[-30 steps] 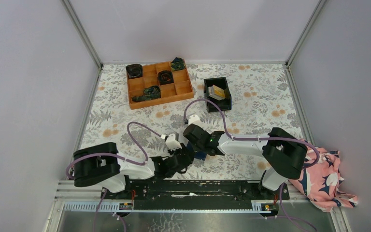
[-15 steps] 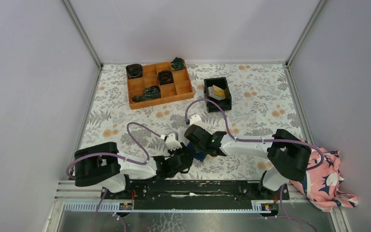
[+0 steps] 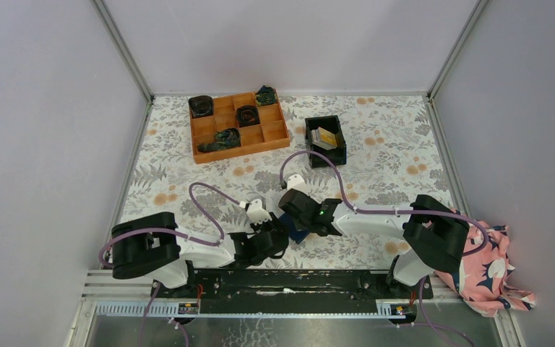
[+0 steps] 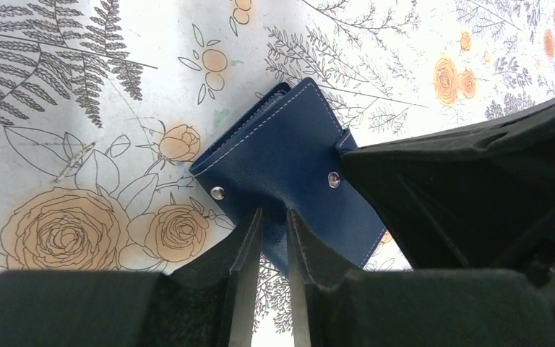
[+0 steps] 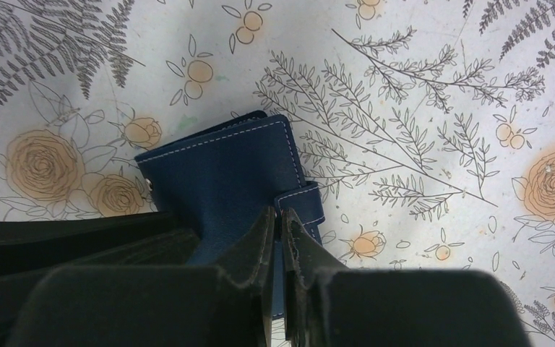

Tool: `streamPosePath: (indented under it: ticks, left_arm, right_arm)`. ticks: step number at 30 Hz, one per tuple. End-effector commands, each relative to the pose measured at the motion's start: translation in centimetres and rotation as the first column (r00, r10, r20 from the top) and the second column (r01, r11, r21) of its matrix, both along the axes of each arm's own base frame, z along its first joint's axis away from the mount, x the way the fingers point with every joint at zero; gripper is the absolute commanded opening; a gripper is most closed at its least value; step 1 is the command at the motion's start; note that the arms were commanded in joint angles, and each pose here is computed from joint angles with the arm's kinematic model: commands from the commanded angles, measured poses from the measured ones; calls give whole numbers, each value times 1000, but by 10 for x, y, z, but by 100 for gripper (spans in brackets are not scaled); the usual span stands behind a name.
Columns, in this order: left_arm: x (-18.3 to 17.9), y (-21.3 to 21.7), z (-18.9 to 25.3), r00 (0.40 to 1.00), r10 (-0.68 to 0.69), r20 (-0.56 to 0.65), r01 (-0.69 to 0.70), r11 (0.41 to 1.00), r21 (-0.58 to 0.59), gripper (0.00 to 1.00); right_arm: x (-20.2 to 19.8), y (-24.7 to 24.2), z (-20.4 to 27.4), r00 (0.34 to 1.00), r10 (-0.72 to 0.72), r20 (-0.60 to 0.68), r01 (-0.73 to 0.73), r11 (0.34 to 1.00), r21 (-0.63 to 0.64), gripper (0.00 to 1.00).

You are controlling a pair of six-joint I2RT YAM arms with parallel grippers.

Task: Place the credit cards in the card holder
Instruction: Close the card holder at the center of the board.

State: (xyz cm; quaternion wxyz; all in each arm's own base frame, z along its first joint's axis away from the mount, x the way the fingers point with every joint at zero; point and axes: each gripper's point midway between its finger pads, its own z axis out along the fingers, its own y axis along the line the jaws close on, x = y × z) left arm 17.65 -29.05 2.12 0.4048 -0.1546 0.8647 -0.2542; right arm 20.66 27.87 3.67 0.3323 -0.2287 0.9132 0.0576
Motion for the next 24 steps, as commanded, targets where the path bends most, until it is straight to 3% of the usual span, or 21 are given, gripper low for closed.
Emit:
streamPosePath:
  ticks: [1, 24]
  left_arm:
    - [5, 12, -7, 1000, 19, 13, -20, 997, 81, 27]
    - [5, 9, -10, 1000, 11, 6, -12, 996, 86, 27]
  right_arm:
    - [-4, -3, 3, 1000, -4, 10, 3, 1000, 10, 10]
    - [-18, -3, 5, 1000, 12, 8, -13, 1000, 12, 24]
